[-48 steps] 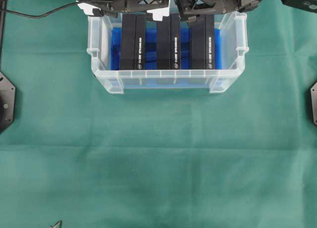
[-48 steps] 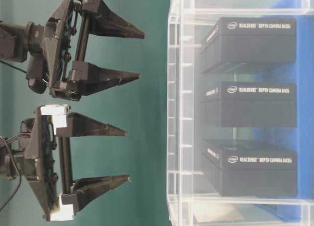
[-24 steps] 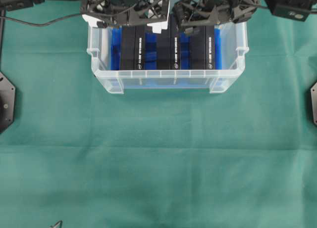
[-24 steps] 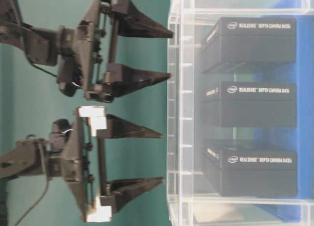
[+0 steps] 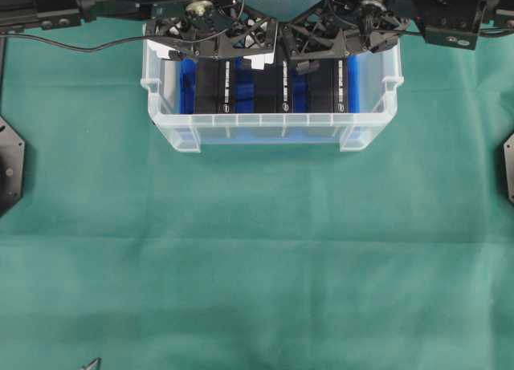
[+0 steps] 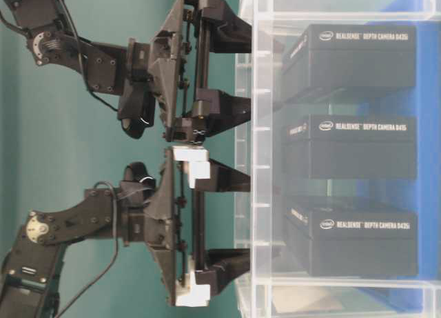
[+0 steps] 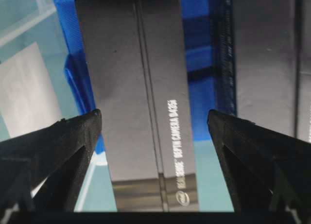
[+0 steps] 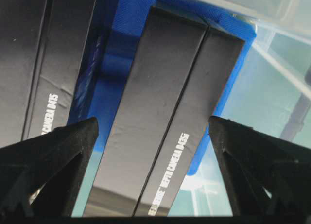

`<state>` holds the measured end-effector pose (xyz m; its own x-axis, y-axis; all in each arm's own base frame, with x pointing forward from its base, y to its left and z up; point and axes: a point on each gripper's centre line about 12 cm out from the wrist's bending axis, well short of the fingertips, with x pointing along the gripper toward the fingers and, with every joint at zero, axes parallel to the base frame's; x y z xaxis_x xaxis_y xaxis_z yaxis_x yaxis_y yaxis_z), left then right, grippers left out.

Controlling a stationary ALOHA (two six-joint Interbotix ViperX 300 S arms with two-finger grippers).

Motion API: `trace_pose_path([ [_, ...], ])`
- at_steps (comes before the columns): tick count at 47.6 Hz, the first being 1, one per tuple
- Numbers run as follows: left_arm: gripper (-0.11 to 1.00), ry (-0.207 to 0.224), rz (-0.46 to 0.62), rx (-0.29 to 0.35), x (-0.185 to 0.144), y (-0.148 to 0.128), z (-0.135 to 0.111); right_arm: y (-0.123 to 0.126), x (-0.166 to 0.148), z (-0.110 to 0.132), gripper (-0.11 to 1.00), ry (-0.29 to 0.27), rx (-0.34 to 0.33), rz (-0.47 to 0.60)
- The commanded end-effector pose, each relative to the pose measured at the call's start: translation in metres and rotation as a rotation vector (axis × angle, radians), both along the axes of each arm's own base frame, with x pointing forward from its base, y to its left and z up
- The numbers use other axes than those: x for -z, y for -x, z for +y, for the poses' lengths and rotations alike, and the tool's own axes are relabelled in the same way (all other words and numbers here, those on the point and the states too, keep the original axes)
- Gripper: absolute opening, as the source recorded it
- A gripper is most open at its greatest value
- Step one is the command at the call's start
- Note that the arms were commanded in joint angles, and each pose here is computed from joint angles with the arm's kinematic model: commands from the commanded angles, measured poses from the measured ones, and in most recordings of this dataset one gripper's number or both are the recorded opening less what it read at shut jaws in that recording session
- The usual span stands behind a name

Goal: Take the box out of the case with both arms.
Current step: 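Lower both grippers around the outer black boxes and close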

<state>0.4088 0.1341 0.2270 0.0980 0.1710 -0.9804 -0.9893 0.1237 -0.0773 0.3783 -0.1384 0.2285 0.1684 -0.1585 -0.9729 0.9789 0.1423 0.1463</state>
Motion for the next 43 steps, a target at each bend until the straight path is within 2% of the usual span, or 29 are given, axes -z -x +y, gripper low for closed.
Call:
trace_pose_path([
  [1,0.86,-0.012,-0.025,-0.009,-0.006,0.003,0.005,0.000,-0.005,-0.002,0.97,0.012,0.003,-0.025],
  [22,0.86,0.001,-0.017,-0.018,0.022,0.011,0.012,-0.002,0.014,-0.010,0.97,0.012,0.015,-0.030],
  [43,0.86,0.002,-0.025,0.001,0.022,0.011,0.014,-0.001,0.017,-0.010,0.97,0.005,0.018,-0.021],
])
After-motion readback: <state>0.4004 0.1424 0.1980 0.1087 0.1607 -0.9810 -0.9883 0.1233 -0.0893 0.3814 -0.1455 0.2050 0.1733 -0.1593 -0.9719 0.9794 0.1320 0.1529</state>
